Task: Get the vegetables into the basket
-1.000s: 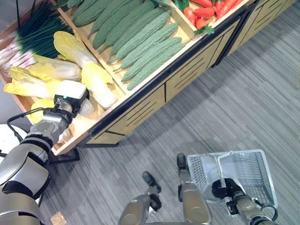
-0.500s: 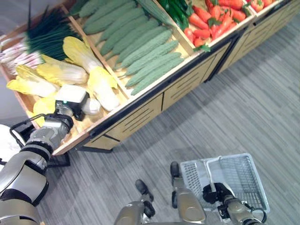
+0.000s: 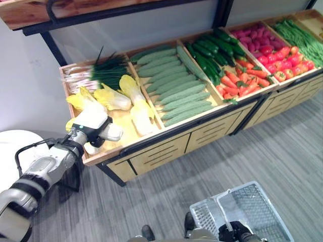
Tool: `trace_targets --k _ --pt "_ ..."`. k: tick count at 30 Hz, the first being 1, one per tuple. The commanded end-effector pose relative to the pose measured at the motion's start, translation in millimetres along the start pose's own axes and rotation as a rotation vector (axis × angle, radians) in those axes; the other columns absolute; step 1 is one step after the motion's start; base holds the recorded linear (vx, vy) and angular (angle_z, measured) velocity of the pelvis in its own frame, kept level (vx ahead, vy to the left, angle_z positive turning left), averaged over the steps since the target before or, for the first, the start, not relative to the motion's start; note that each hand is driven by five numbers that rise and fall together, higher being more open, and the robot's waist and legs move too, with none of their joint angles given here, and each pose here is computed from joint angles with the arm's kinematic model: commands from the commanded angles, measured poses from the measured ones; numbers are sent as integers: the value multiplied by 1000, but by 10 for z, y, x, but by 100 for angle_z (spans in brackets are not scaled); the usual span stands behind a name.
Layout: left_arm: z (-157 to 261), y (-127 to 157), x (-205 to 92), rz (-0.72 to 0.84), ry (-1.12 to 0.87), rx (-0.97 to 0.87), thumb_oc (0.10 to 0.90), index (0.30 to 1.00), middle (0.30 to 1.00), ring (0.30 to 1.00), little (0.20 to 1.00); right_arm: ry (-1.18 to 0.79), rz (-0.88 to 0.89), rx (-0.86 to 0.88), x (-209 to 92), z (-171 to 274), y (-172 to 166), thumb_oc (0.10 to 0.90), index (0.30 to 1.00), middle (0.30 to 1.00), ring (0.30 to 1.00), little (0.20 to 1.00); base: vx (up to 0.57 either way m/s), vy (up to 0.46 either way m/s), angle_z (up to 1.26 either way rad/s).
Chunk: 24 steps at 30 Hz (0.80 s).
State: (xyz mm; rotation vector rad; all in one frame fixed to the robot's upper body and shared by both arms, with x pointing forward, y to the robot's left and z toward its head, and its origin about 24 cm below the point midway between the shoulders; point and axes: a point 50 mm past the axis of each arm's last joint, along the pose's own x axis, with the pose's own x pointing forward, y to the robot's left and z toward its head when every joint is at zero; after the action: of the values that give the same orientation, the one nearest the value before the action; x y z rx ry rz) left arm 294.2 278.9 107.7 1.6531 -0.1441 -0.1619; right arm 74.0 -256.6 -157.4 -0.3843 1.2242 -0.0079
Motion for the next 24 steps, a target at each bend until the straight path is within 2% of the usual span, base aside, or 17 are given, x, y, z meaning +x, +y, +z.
trace_targets --k 1,2,6,11,13,15,17,18,24 --pt "-119 694 87 285 19 -67 400 300 300 300 300 10 27 -14 -4 -37 8 400 300 300 300 300 -29 11 17" --pt "-129 690 67 283 23 -68 400 300 300 300 300 10 27 -19 -4 -37 5 400 300 300 300 300 -64 23 18" --pt "248 700 -58 350 -124 -278 400 300 300 300 300 12 43 -14 -7 -49 57 400 300 300 300 300 -36 6 27" --pt "623 455 -221 362 -220 -786 400 300 300 300 300 9 43 5 -4 -39 86 400 300 300 300 300 -22 31 22" --pt "760 297 -249 323 -247 -1076 400 300 300 300 300 3 40 -1 2 -11 89 400 300 300 300 300 -35 47 5" --pt "902 160 -245 267 -262 -1236 400 300 300 300 300 -6 32 -7 12 36 74 400 300 300 300 300 -19 48 2" --pt "956 137 -248 247 -281 -1281 400 300 300 300 300 -8 30 -6 15 47 68 400 300 300 300 300 4 54 0" --pt "1044 100 -250 224 -303 -1388 400 300 300 300 300 -15 23 -6 21 78 53 400 300 300 300 300 12 76 -1" --pt "1091 158 -198 240 -318 -1382 400 300 300 300 300 -9 8 -14 28 96 31 400 300 300 300 300 8 64 1"
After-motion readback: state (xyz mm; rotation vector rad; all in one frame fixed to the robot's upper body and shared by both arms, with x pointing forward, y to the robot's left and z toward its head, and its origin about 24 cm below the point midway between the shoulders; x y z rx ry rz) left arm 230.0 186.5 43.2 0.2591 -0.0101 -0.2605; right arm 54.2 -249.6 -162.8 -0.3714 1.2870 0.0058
